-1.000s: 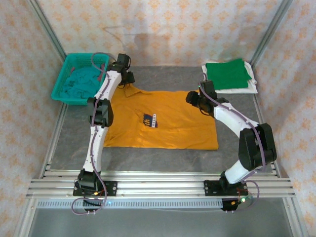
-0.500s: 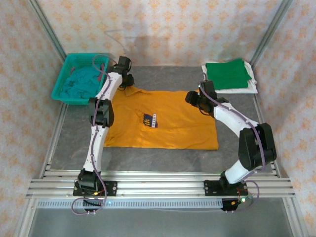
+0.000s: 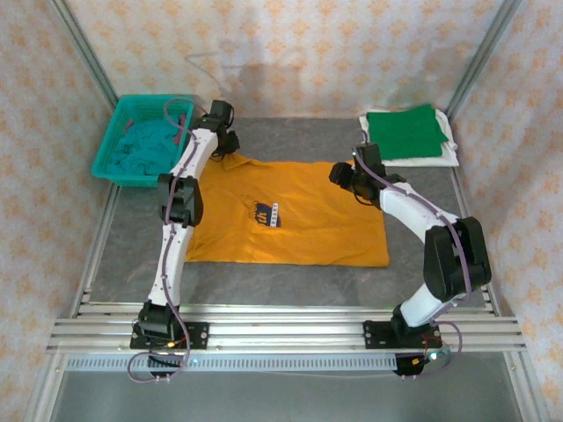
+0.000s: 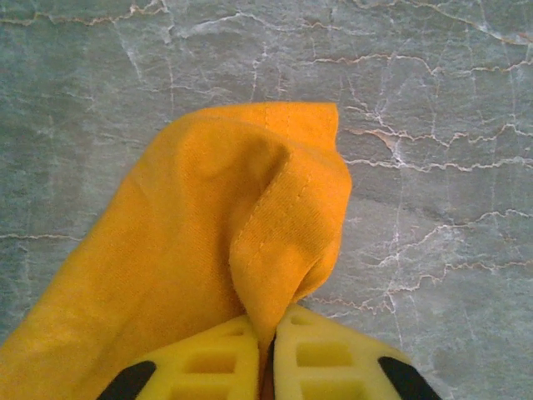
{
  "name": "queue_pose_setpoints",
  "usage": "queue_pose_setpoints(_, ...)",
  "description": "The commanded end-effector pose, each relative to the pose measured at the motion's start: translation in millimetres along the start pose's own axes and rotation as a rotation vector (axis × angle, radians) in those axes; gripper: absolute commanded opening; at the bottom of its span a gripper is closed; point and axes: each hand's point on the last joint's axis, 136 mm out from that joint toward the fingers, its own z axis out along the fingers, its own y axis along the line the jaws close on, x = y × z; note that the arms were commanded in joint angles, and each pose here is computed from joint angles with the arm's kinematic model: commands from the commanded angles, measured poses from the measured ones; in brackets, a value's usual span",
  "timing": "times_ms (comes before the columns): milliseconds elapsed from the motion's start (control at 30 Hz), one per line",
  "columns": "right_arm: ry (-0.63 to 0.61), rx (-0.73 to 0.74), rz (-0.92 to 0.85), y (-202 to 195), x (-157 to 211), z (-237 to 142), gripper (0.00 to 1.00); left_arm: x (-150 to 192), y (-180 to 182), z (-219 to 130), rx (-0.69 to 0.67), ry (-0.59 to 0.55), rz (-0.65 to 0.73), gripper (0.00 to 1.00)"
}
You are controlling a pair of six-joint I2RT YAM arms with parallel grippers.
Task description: Fold and stack the t-shirts
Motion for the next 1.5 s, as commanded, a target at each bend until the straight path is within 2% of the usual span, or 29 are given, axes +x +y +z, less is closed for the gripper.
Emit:
queue_pose_setpoints(0, -0.027, -0.016, 0.008, 4, -10, 0, 0.51, -21, -13, -38, 0.039, -0.055, -0.014, 0.09)
queue_pose_setpoints(133, -0.026, -0.017, 0.008, 4, -10, 0, 0.52, -24, -14, -43, 0.041, -0.064, -0.015, 0.10)
queue_pose_setpoints(167, -0.025, -0.016, 0.009, 4, -9, 0, 0.52, -24, -14, -44, 0.042, -0.064, -0.016, 0.10)
queue_pose_setpoints(233, -0.027, -0.018, 0.008, 5, -10, 0, 0.52, -26, -15, -47, 0.046, -0.069, -0.019, 0.02)
queue_pose_setpoints(400, -0.026, 0.004, 0.002, 2, -13, 2, 0.53, -34, -23, -63, 0.087, -0.088, -0.033, 0.00)
queue_pose_setpoints(633, 0.004, 0.106, 0.084, -32, -28, 13, 0.55, -47, -27, -104, 0.119, -0.134, -0.085, 0.00)
queue_pose_setpoints(800, 0.059, 0.228, 0.128, -67, -39, 32, 0.55, -38, -19, -118, 0.116, -0.116, -0.123, 0.00)
queue_pose_setpoints(833, 0.075, 0.245, 0.136, -72, -40, 37, 0.55, -35, -16, -118, 0.109, -0.117, -0.129, 0.03)
queue_pose_setpoints(900, 0.100, 0.248, 0.141, -74, -41, 47, 0.55, -26, -12, -114, 0.098, -0.107, -0.134, 0.16)
queue_pose_setpoints(967, 0.117, 0.227, 0.147, -70, -41, 55, 0.54, -19, -7, -108, 0.080, -0.093, -0.129, 0.35)
queue_pose_setpoints(1000, 0.121, 0.215, 0.151, -68, -41, 57, 0.54, -17, -5, -105, 0.070, -0.087, -0.130, 0.38)
queue_pose_setpoints(1067, 0.130, 0.186, 0.155, -64, -39, 61, 0.54, -14, -3, -98, 0.077, -0.071, -0.131, 0.37)
queue_pose_setpoints(1167, 0.130, 0.182, 0.155, -64, -38, 59, 0.54, -11, -4, -86, 0.082, -0.052, -0.133, 0.31)
queue_pose_setpoints(1333, 0.132, 0.149, 0.161, -59, -34, 54, 0.54, -1, -1, -60, 0.058, -0.022, -0.134, 0.44)
queue_pose_setpoints(1400, 0.139, 0.135, 0.161, -57, -32, 52, 0.54, 4, 0, -48, 0.045, 0.004, -0.125, 0.42)
queue_pose_setpoints(1467, 0.143, 0.130, 0.159, -56, -30, 50, 0.54, 8, -3, -38, 0.050, 0.026, -0.110, 0.44)
